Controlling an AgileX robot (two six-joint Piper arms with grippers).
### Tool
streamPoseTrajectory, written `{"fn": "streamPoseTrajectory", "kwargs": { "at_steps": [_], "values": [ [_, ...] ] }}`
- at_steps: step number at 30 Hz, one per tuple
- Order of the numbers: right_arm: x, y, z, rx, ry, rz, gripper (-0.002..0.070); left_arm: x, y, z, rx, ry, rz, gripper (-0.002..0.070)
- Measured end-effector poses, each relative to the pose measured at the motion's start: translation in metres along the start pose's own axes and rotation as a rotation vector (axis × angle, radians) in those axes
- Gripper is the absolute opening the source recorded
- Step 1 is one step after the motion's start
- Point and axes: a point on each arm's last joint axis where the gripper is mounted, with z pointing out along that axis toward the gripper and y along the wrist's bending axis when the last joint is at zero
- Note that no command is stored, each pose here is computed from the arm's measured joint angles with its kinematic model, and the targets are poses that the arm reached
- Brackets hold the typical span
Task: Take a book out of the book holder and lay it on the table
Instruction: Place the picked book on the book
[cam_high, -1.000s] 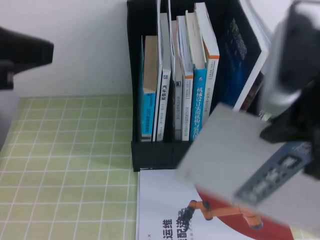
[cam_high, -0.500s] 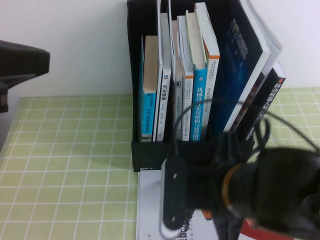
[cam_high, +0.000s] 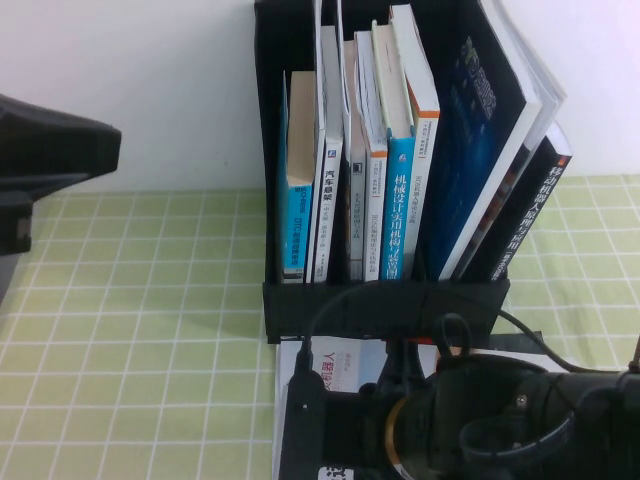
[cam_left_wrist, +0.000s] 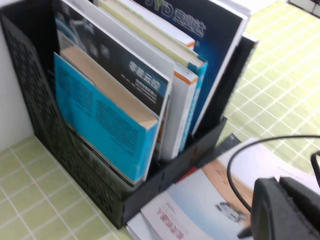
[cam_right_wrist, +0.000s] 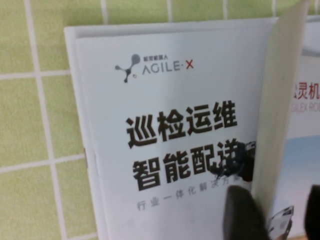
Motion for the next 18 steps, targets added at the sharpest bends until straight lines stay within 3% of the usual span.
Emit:
{"fn": "streamPoseTrajectory", "kwargs": {
  "at_steps": [4, 9, 11, 14, 18],
  "values": [
    [0.003, 0.005, -0.004, -0.077, 0.044, 0.008, 0.0454, 0.004, -0.003, -0.001, 0.017, 0.032, -0.003, -0.0003],
    [-0.007, 0.019, -0.051, -0.386, -0.031, -0.032, 0.0503, 0.017, -0.010, -0.008, -0.009, -0.003, 0.005, -0.0003],
    [-0.013, 0.017, -0.080, -0.461, -0.094, -0.043, 0.0502, 0.029, -0.013, -0.011, -0.028, -0.024, 0.016, -0.0003],
    [-0.018, 0.006, -0.126, -0.452, -0.197, -0.066, 0.0436, 0.051, -0.020, -0.015, -0.066, -0.064, 0.018, -0.0003],
    [-0.013, -0.020, -0.188, -0.245, -0.339, -0.093, 0.0144, 0.089, -0.025, -0.017, -0.131, -0.130, 0.009, -0.0003]
  ]
}}
